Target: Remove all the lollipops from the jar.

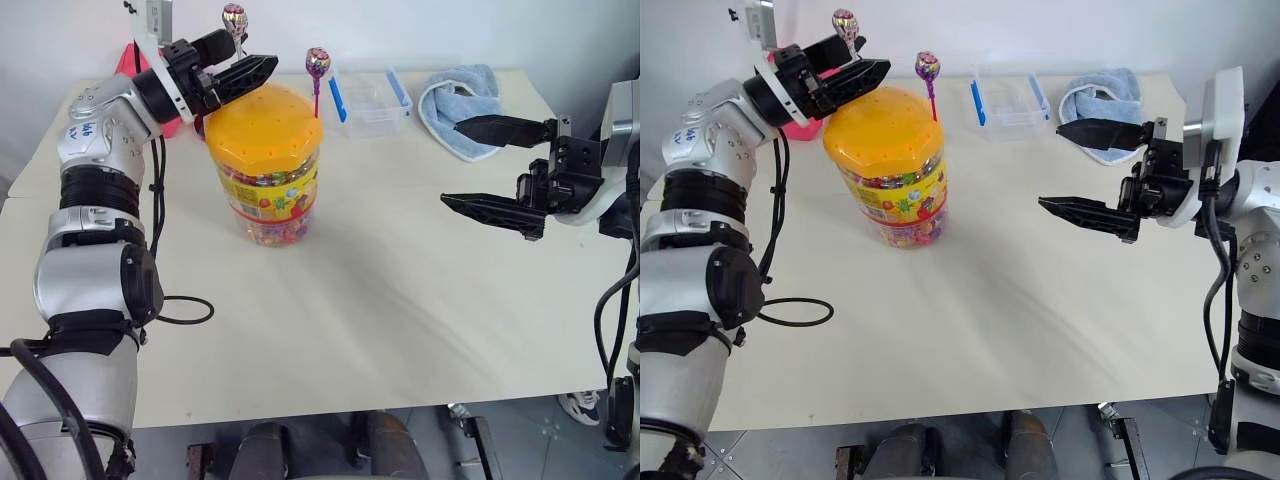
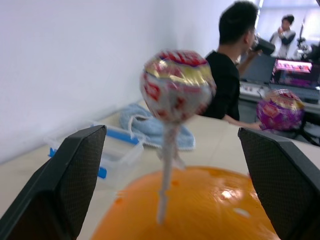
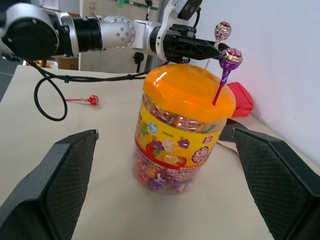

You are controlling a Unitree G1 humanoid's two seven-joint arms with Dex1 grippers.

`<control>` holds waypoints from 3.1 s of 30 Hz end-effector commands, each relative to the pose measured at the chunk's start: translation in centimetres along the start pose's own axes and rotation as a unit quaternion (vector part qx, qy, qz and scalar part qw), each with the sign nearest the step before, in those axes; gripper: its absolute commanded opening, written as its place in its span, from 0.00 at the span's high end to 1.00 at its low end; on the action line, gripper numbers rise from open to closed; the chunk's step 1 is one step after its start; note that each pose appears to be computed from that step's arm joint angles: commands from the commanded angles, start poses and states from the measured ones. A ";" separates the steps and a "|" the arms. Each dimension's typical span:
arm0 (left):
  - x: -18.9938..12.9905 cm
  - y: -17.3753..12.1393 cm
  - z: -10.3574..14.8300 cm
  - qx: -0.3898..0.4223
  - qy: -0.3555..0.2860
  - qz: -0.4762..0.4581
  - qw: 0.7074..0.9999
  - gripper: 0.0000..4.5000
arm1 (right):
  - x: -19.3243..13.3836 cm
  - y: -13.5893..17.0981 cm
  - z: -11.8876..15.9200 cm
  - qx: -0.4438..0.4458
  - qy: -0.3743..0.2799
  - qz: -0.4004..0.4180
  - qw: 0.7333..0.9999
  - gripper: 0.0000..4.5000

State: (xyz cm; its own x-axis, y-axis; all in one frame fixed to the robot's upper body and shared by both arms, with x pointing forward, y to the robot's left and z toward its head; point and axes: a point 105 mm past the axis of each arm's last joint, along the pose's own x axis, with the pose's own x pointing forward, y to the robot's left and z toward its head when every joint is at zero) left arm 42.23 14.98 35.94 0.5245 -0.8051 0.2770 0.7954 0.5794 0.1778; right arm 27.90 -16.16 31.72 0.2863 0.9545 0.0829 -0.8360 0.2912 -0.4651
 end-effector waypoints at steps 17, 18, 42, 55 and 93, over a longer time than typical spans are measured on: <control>1.0 -0.3 5.0 0.045 -0.026 -0.008 0.999 1.00 | -0.8 -1.1 1.7 -0.029 -0.025 -0.062 0.997 0.00; 1.0 -0.1 5.5 0.052 -0.034 0.000 0.998 1.00 | -0.7 -1.2 1.7 -0.030 -0.025 -0.062 0.997 0.00; -18.9 -1.6 -6.9 -0.137 0.436 0.245 0.855 1.00 | 1.1 -2.2 1.0 -0.012 -0.034 -0.001 0.999 0.00; -27.0 -6.7 -11.9 -0.209 0.561 0.312 0.738 1.00 | 1.2 -2.2 0.7 -0.003 -0.034 0.008 0.999 0.00; -18.1 -4.8 2.5 0.034 0.253 0.177 0.951 0.01 | 0.5 -5.0 -0.5 -0.019 0.020 -0.059 0.998 0.00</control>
State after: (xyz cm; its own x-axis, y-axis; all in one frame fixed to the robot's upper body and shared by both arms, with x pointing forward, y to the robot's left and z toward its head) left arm 28.73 26.81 30.24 0.8342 -0.4755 -0.2794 0.5262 0.8379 0.1452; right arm 32.35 -16.97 32.65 0.3713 0.9246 0.0854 -0.8127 0.3681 -0.4517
